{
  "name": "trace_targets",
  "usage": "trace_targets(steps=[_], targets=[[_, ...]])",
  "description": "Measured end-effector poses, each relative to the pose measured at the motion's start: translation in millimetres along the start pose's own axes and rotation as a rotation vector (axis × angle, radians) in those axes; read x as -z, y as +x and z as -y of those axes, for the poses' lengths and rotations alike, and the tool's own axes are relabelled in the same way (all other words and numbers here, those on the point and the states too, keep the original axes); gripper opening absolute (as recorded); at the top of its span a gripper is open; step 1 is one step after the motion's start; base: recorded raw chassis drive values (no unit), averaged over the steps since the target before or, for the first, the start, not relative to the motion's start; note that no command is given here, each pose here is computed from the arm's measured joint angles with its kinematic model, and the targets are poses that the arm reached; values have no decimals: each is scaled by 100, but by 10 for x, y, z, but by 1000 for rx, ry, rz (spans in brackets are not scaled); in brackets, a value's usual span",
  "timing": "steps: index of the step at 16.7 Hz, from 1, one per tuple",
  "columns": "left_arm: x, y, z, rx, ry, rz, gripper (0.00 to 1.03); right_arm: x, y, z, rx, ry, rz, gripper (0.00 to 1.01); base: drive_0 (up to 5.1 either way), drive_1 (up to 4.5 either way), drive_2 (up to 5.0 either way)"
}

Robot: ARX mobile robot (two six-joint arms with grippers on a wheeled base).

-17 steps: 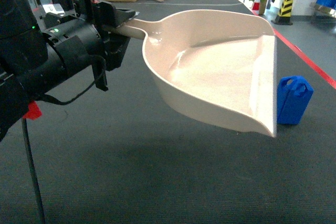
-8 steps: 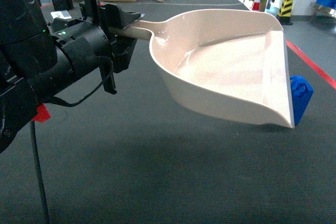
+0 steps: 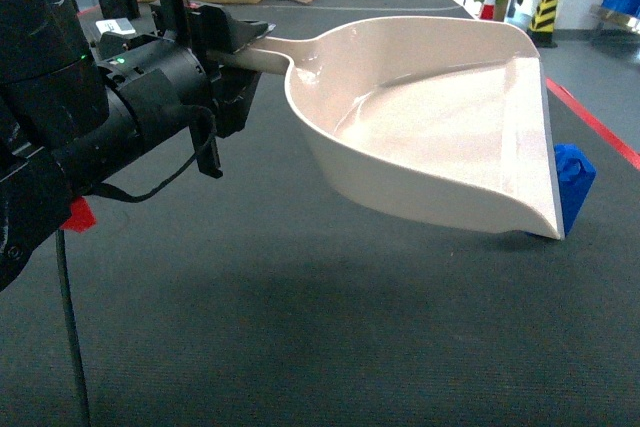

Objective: Place part in tray to right shelf

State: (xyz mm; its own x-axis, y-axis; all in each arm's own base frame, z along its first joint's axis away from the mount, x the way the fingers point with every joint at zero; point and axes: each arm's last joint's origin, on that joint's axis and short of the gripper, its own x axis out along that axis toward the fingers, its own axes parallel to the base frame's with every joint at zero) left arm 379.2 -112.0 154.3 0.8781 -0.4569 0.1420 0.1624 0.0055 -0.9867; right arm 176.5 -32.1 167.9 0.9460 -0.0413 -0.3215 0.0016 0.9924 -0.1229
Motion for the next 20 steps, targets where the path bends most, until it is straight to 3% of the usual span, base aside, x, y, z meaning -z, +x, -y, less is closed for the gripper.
trace_targets(steps=[1,3,5,7,12,13,14,15,16,18,20], targets=[[0,0,-2,-2,0,1,18,-97,300,55,-30,-1,-13,98,0,0,0],[-10,-2,-2,-2,0,5,17,-139,832,100,-69,9,-112,98,0,0,0],[-10,-2,-2,-2,0,5,17,-81,1269,52,-121,9,-234,98,0,0,0],[-7,-1,-2,-2,0,4,17,-178,1626,-43,-180,7,-265,98,0,0,0],[-7,-1,-2,-2,0,4,17,-270,1767,-105,-204,4,-252,98,0,0,0],[-8,-1,-2,-2,0,5,17,-339,1973,-221,-241,1,-260,98,0,0,0],[-8,-1,-2,-2,0,4,17,-351,2289,-421,-241,-20,-276,98,0,0,0],[-8,-1,-2,-2,0,4,17,-340,2474,-533,-185,-42,-265,79,0,0,0],[-10,-2,-3,-3,0,6,17,-331,2479,-539,-170,-40,-258,64,0,0,0],[-8,-1,-2,-1,0,5,17,-320,2418,-446,-157,0,-240,48,0,0,0],[-8,-1,-3,-3,0,4,17,-325,2224,-285,-117,22,-206,47,0,0,0]])
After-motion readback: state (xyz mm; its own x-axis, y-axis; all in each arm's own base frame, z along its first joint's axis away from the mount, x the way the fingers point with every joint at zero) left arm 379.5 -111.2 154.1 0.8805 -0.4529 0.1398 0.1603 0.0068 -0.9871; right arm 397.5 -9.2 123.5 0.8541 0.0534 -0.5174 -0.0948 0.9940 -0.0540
